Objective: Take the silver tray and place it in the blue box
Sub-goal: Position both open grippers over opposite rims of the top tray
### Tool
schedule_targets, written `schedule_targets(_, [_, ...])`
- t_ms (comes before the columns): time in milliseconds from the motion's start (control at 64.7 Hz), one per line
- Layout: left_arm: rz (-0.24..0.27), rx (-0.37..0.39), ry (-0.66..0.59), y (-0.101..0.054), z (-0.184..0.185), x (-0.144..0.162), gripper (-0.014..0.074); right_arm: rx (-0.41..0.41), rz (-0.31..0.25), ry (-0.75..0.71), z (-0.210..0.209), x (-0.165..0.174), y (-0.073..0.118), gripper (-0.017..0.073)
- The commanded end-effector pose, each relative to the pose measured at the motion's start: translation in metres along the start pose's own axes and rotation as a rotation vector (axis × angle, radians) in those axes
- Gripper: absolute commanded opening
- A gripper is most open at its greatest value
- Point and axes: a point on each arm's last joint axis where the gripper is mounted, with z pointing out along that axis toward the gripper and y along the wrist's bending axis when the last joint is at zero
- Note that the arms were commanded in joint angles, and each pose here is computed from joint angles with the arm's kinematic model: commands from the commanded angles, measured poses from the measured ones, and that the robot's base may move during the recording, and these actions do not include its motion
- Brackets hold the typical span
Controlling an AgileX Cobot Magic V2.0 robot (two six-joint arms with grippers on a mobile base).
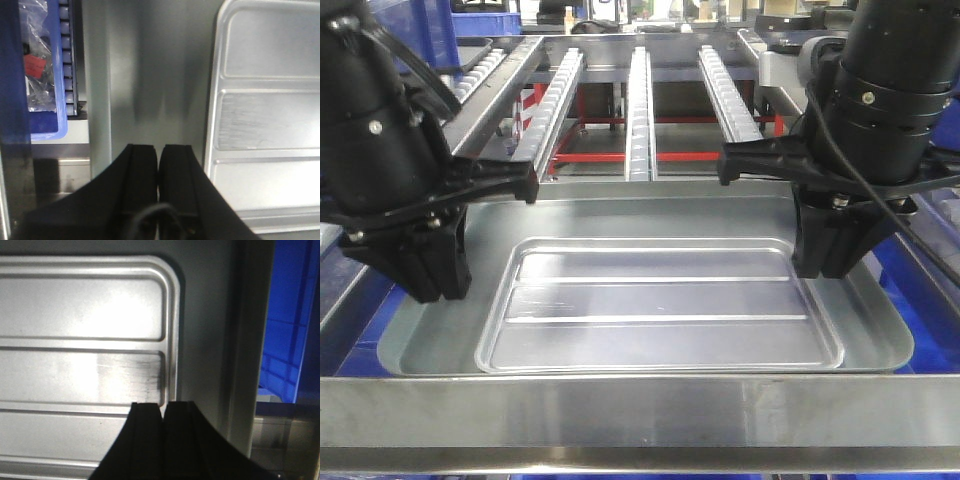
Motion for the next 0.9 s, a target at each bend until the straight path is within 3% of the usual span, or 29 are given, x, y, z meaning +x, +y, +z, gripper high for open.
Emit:
schedule_targets(0, [-0.013,0.049,-0.072,-0.007,-0.015,-0.009,-0.0006,-0.033,-0.021,-0.098,-0.017,-0.012,0.003,0.0058])
schedule_targets(170, [-0.014,0.053,-0.081,-0.009,-0.018,-0.013,-0.0006,-0.02,-0.031,-0.089,-0.011,-0.011,0.002,0.0058])
schedule_targets(417, [0.003,0.07,-0.09,-0.026,-0.023,-0.026,-0.0006,-0.01,-0.076,-0.076,-0.011,-0.01,0.001,0.0058])
schedule_targets(680, [0.03,0.065,-0.046,-0.038,-0.011,-0.021,-0.0006,-0.019,-0.076,-0.09,-0.01,-0.011,0.002,0.0058])
schedule_targets(881, [-0.019,0.065,-0.046,-0.038,-0.011,-0.021,-0.0006,-0.008,-0.062,-0.064,-0.004,-0.01,0.002,0.0058])
